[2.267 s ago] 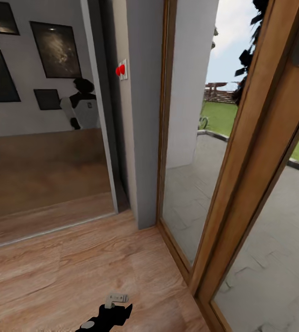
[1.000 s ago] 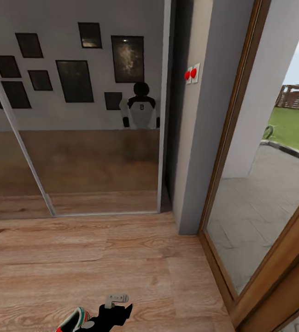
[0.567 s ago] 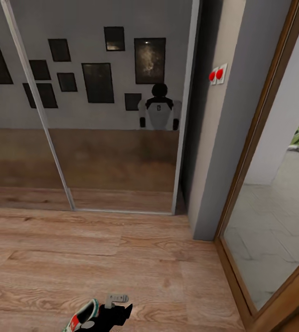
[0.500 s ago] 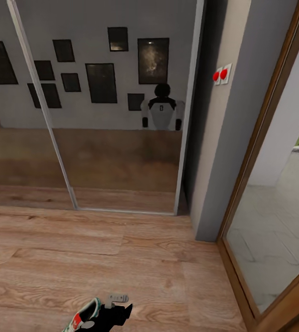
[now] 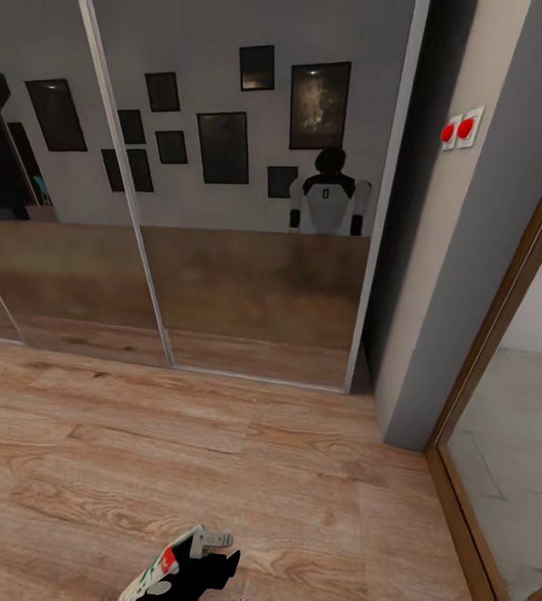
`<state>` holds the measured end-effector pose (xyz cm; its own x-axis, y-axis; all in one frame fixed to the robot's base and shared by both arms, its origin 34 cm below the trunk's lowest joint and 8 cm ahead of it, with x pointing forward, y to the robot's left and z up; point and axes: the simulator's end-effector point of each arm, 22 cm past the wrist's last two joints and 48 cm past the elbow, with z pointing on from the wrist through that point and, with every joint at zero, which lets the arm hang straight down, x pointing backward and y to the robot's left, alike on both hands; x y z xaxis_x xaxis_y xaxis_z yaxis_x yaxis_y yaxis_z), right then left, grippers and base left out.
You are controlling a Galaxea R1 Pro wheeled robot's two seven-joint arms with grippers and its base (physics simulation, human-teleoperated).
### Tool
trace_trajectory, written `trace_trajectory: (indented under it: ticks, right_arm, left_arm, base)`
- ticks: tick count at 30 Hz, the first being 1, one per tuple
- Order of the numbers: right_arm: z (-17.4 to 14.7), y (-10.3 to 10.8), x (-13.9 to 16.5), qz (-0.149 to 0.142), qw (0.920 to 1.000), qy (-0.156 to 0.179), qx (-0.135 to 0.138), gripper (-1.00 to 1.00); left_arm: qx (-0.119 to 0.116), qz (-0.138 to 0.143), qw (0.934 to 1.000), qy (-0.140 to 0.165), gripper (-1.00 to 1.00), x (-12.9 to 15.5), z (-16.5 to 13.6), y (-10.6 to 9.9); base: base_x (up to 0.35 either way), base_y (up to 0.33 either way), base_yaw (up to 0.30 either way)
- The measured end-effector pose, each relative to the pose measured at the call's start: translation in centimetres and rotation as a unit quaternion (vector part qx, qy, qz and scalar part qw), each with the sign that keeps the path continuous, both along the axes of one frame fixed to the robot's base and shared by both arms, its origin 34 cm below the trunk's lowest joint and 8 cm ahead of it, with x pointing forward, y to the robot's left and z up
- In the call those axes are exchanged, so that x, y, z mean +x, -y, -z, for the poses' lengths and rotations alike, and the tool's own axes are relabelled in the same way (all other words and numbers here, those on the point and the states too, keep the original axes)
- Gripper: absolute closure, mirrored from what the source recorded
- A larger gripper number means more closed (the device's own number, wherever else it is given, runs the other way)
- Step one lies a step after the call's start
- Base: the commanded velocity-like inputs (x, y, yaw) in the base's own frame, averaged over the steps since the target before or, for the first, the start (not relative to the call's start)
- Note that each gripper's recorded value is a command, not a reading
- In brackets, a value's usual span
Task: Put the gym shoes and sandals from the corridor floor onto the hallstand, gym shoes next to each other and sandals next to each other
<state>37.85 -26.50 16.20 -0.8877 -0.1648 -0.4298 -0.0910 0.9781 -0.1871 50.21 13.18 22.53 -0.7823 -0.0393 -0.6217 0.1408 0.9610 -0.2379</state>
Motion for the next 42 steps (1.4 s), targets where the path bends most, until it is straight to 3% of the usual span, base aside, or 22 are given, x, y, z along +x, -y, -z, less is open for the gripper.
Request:
trace_trajectory:
  ticks: [18,42]
  right_arm:
    - [0.23,-0.02,-0.28,0.000,1.0000,-0.004,0.000,-1.00]
    - [0.23,-0.03,-0.28,-0.001,1.0000,-0.004,0.000,-1.00]
  left_arm:
    - [0.000,0.000,1.0000,-0.004,-1.00,-0.22,0.32,0.00]
    - [0.000,0.000,1.0000,-0.004,-1.00,-0.22,0.33,-0.01]
  base:
    - [-0.035,0.087,0.133]
    - [-0.002,0.004,0.273]
